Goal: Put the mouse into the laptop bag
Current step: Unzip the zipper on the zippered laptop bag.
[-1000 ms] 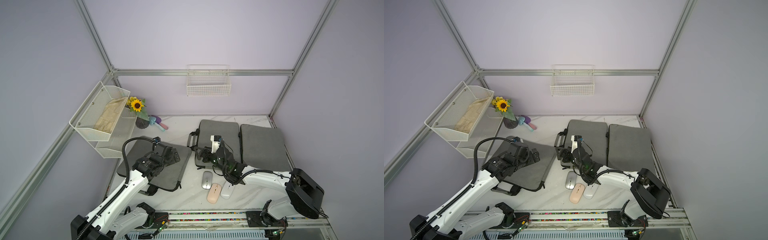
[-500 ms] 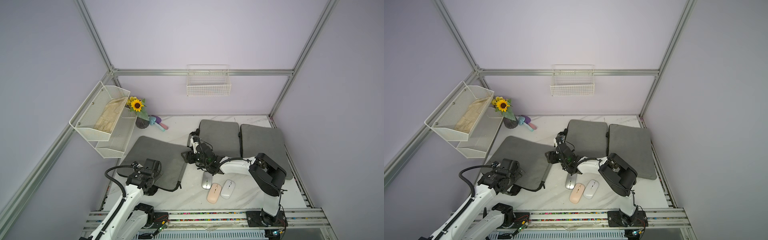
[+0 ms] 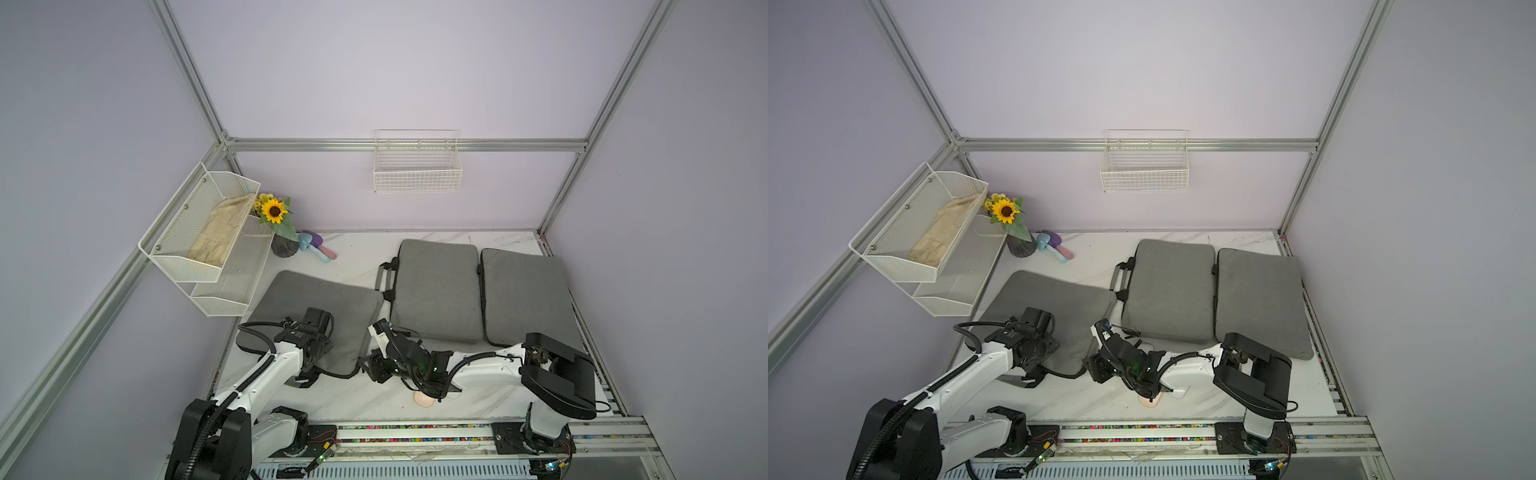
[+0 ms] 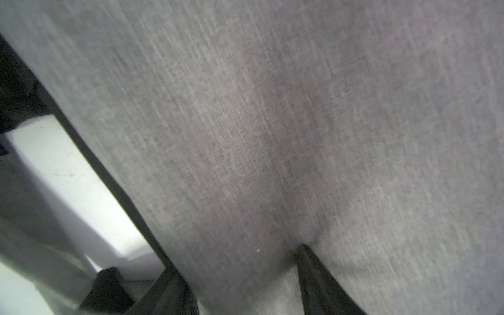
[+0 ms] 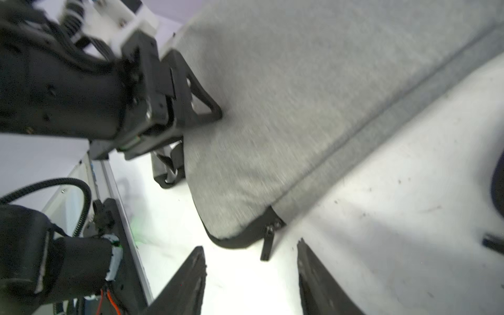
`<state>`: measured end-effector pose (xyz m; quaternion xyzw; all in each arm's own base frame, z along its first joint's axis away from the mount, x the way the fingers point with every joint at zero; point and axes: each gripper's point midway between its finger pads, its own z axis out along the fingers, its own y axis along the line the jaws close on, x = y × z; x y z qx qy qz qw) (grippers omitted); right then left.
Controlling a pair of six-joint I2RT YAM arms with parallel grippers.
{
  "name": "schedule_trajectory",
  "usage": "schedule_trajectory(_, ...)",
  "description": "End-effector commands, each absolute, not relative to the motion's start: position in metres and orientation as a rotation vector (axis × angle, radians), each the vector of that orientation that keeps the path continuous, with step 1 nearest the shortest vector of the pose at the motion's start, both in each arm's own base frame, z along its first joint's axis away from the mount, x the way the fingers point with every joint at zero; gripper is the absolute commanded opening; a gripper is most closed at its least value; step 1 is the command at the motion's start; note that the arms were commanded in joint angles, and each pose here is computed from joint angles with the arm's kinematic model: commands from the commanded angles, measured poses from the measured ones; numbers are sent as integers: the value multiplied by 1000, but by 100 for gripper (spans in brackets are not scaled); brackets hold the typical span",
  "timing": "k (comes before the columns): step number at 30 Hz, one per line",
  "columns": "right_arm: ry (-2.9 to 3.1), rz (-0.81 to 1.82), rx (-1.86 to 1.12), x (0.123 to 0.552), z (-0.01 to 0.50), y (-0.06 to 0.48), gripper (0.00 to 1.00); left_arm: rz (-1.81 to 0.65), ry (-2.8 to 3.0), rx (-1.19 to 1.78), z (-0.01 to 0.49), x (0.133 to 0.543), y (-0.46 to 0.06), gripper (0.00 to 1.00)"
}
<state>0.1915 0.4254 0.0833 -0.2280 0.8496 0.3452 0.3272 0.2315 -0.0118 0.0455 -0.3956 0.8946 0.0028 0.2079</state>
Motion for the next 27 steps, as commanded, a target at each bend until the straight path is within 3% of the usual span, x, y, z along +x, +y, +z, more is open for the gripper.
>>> schedule_trajectory(1, 2260, 857, -615, 181, 66, 421, 54, -51, 2457, -1051, 59, 248, -19, 66)
schedule_trajectory(13, 2366, 624, -650, 183, 9, 436, 48, -81, 2438, -1049, 62, 241, -19, 73)
schedule_trajectory(19, 2385, 537, -620, 190, -1, 431, 29, -33, 2425, -1085, 63, 236, -11, 74)
schedule_trajectory(23, 2386, 522, -599, 192, 1, 428, 10, -43, 2420, -1084, 66, 235, -12, 76)
schedule_trajectory(27, 2381, 521, -579, 192, 7, 425, 0, -83, 2425, -1072, 70, 234, -16, 77)
